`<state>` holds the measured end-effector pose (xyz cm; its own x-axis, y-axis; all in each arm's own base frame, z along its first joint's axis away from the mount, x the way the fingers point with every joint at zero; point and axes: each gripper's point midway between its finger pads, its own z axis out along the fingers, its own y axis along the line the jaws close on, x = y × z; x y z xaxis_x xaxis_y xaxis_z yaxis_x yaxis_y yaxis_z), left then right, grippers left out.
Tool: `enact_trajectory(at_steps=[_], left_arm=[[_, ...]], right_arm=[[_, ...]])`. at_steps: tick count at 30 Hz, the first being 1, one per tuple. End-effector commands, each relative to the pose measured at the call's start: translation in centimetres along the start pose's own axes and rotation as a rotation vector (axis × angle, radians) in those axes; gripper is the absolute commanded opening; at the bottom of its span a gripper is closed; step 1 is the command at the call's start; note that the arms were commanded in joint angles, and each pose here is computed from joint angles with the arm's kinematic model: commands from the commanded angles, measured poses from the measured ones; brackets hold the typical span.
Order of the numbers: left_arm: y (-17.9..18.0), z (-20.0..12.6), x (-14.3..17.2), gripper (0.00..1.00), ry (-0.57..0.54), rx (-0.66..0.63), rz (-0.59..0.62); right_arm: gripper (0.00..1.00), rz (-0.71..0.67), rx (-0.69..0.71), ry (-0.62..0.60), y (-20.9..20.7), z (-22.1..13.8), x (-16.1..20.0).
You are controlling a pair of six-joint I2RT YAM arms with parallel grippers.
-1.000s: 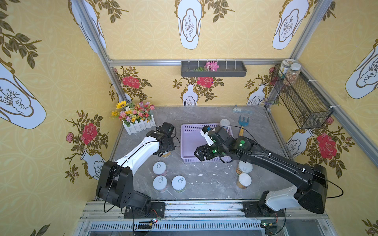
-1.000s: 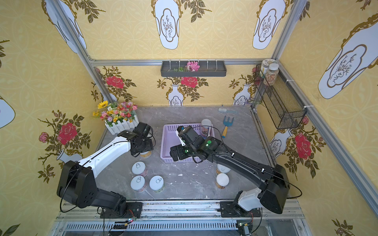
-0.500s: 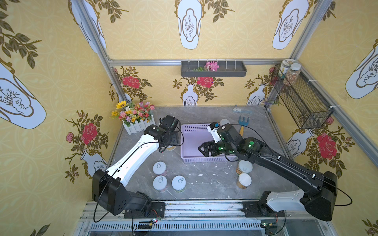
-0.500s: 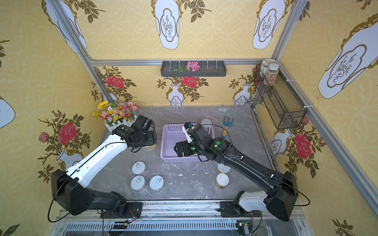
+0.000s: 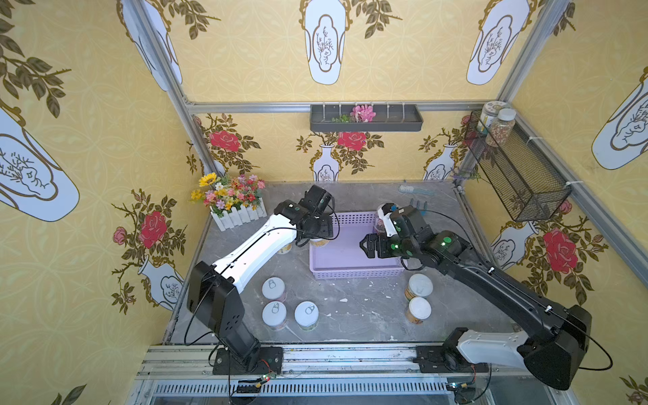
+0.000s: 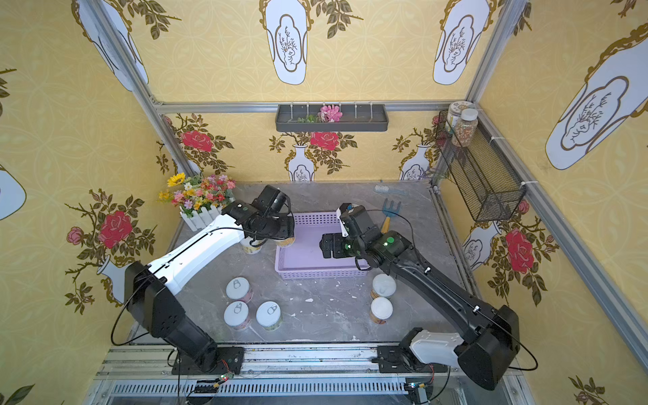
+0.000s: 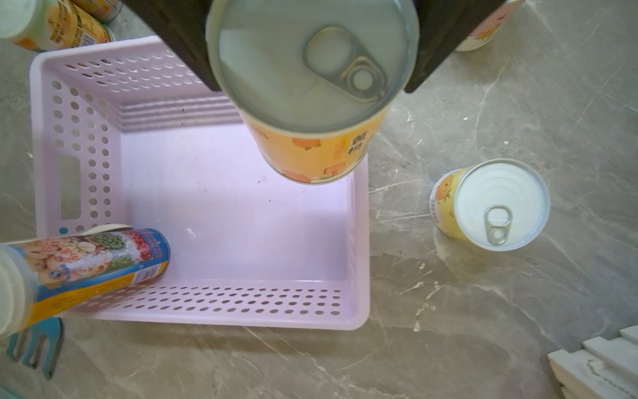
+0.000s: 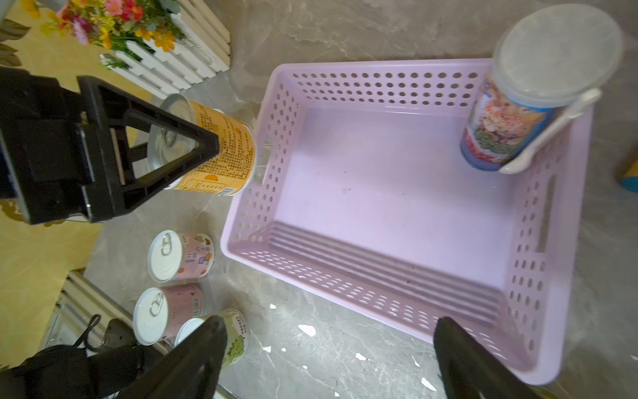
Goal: Put the canned food in the basket
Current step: Place the canned food in the basket.
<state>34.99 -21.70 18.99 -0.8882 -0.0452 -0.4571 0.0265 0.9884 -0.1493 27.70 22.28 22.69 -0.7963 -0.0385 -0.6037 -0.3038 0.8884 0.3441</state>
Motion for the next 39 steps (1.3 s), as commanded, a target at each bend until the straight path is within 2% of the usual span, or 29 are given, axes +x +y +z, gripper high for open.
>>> enact_trajectory(at_steps=[1, 6, 11, 22, 39], left_arm=[[-3.1, 1.2, -2.0, 0.68, -0.041, 0.070, 0.040], [-6.2, 3.3, -3.1, 0.68, -0.034, 0.092, 0.095], [-8.6, 5.1, -3.5, 0.68, -0.028, 0.108, 0.127], [-11.7, 8.5, -5.2, 0.67, -0.042, 0.116, 0.148], [-13.9, 13.4, -5.0, 0.64, -0.016, 0.146, 0.141]], right_arm=[[0.97, -0.002, 0.058, -0.022, -1.3, -0.6, -0.4], [0.97, 0.015, 0.097, -0.034, -2.7, -1.3, -0.5], [0.97, 0.063, 0.079, -0.033, -4.1, -1.8, -0.7], [0.97, 0.171, 0.118, -0.062, -9.1, -4.0, -0.9], [0.97, 0.192, 0.097, -0.063, -9.0, -4.9, 0.0]])
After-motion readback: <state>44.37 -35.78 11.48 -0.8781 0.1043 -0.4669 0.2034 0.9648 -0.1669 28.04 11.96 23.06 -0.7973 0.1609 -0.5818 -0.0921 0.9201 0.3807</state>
